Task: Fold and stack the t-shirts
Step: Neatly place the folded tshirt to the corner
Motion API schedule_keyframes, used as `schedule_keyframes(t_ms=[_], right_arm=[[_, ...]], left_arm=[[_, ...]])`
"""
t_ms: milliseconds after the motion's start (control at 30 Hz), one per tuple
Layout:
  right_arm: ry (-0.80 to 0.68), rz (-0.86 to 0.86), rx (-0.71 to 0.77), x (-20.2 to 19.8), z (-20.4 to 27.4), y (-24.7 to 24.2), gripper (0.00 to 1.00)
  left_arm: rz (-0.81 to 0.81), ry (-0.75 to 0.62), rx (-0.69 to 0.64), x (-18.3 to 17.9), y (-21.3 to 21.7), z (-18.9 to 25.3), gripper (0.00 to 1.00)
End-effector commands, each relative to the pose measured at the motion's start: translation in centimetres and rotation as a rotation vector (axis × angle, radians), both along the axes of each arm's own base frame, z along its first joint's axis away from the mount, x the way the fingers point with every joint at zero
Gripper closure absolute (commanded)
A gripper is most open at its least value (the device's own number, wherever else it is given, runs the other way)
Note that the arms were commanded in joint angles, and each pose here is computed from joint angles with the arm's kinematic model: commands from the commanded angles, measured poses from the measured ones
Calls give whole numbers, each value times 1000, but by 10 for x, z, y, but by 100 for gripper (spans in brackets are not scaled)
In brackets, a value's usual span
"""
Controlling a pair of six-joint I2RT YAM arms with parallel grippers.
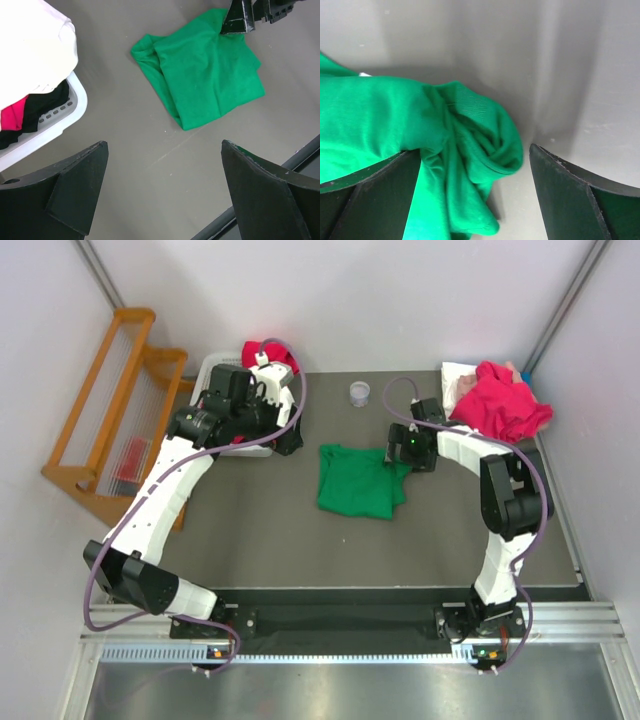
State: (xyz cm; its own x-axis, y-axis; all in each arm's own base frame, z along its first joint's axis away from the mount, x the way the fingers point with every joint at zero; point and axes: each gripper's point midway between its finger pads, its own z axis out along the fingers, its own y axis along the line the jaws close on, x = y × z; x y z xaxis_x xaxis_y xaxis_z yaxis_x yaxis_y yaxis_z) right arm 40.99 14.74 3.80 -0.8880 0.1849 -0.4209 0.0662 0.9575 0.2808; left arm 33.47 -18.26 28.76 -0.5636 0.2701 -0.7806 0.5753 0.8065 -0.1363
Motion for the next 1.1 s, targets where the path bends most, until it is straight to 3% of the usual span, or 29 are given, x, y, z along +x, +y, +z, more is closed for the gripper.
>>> schedule_keyframes(t_ms=[0, 467, 767, 867, 967, 1000, 1067], right_arm=[[-31, 17, 111, 8, 4, 17, 11], [41, 15, 220, -9, -24, 37, 14], [55, 25, 208, -19, -33, 41, 30], [64, 22, 207, -21, -36, 40, 37], [72, 16, 209, -23, -40, 41, 54], [75, 15, 209, -23, -42, 41, 65], [77, 13, 216, -24, -42, 43, 77]], left_arm=[[5, -54, -41, 0, -1, 21, 1], [10, -73, -32, 1, 2, 26, 1], [16, -88, -33, 1, 4, 31, 1], [20, -92, -33, 1, 5, 32, 1], [23, -99, -30, 1, 7, 33, 1], [25, -99, -25, 2, 9, 32, 1], [30, -99, -22, 0, 11, 31, 1]])
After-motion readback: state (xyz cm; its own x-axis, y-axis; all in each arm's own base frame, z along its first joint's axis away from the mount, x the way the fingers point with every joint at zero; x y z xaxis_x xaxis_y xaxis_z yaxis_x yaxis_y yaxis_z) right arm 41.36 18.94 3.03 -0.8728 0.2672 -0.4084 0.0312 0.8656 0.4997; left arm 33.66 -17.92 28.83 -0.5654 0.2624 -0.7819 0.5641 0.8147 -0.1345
